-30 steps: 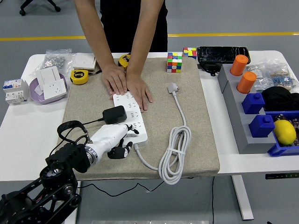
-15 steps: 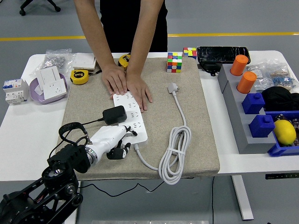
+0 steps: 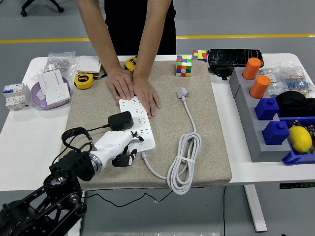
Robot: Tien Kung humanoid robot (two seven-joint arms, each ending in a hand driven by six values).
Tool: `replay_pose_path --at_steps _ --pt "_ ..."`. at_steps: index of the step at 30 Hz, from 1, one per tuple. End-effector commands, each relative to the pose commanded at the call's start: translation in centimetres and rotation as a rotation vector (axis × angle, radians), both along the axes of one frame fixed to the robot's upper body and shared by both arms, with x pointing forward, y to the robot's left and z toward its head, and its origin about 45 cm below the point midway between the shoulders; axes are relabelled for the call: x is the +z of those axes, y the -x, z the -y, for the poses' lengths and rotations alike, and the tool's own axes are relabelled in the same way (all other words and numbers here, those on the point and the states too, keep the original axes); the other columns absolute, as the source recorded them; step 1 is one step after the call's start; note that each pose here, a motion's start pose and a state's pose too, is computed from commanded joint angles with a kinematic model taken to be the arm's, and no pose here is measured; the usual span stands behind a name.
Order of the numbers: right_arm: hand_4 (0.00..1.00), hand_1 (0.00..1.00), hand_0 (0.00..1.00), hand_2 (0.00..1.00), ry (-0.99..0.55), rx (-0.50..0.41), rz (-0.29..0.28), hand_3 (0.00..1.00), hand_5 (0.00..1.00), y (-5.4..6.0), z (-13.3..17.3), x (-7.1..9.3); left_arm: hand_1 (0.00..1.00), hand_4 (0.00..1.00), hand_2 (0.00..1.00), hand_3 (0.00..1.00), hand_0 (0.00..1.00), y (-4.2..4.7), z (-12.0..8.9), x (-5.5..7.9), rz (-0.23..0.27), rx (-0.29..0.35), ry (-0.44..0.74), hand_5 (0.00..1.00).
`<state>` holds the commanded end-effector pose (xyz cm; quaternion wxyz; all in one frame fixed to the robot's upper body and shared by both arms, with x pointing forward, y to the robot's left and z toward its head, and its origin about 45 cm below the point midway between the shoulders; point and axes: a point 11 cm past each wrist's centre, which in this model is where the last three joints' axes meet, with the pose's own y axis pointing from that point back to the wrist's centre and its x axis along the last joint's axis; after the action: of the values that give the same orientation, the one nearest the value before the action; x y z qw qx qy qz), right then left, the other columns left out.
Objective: Pick up the plug,place it near the board,insert it into the board,press the button
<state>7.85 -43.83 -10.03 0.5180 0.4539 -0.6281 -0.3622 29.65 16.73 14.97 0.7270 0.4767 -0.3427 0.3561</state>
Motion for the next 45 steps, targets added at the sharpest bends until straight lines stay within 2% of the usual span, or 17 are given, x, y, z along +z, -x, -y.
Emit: replay_pose_path --at_steps 12,13,18,19,24,25,33,36,37,42,43,45 --pt "0.998 0.769 0.864 0.760 0.000 -0.002 0.004 0.791 0.847 -0.1 0.1 0.0 0.046 0.433 0.151 0.747 0.190 0.24 -0.3 -0.4 -0.023 -0.007 -0.033 0.052" --pt "0.998 0.769 0.864 0.760 0.000 -0.002 0.004 0.791 0.847 -0.1 0.0 0.0 0.047 0.424 0.152 0.656 0.191 0.26 -0.3 -0.5 -0.024 -0.008 -0.034 0.053" --pt "0.998 0.769 0.864 0.760 0.000 -0.003 0.004 0.791 0.847 -0.1 0.0 0.0 0.047 0.424 0.152 0.656 0.191 0.27 -0.2 -0.5 -0.026 -0.008 -0.035 0.053" --pt "0.998 0.769 0.864 0.760 0.000 -0.004 0.004 0.791 0.848 -0.1 0.0 0.0 0.047 0.420 0.151 0.607 0.192 0.28 -0.2 -0.5 -0.027 -0.009 -0.036 0.052" --pt "0.998 0.769 0.864 0.760 0.000 -0.004 0.005 0.791 0.848 -0.1 0.0 0.0 0.047 0.420 0.151 0.607 0.192 0.37 -0.2 -0.7 -0.034 -0.012 -0.042 0.052" --pt "0.998 0.769 0.863 0.760 0.000 -0.003 0.004 0.791 0.847 -0.1 0.0 0.0 0.047 0.420 0.151 0.584 0.193 0.36 -0.2 -0.7 -0.034 -0.012 -0.042 0.050" --pt "0.998 0.769 0.863 0.760 0.001 -0.003 0.001 0.791 0.847 0.0 0.1 0.0 0.047 0.420 0.152 0.587 0.194 0.20 -0.2 -0.2 -0.014 -0.008 -0.029 0.048" --pt "0.998 0.769 0.863 0.760 0.001 -0.001 0.003 0.791 0.847 -0.1 0.1 0.0 0.047 0.420 0.152 0.587 0.194 -0.02 -0.2 0.5 0.012 -0.004 -0.009 0.048" --pt "0.998 0.769 0.863 0.760 0.001 -0.001 0.003 0.791 0.848 -0.1 0.1 0.0 0.057 0.558 0.151 0.511 0.221 -0.08 -0.2 0.7 0.020 -0.002 -0.002 0.002" --pt "0.998 0.769 0.863 0.760 0.001 -0.001 0.000 0.791 0.848 0.0 0.1 0.0 0.057 0.558 0.151 0.511 0.221 -0.53 -0.2 2.4 0.076 0.009 0.062 0.002" --pt "0.998 0.769 0.863 0.760 0.001 -0.001 0.000 0.791 0.849 0.0 0.1 0.0 0.087 0.705 0.149 0.329 0.250 -0.60 -0.2 2.6 0.085 0.012 0.078 0.060" --pt "0.998 0.769 0.863 0.760 0.001 0.000 -0.001 0.791 0.849 0.0 0.1 0.0 0.087 0.705 0.149 0.329 0.250 -0.73 -0.3 3.1 0.108 0.020 0.106 0.060"
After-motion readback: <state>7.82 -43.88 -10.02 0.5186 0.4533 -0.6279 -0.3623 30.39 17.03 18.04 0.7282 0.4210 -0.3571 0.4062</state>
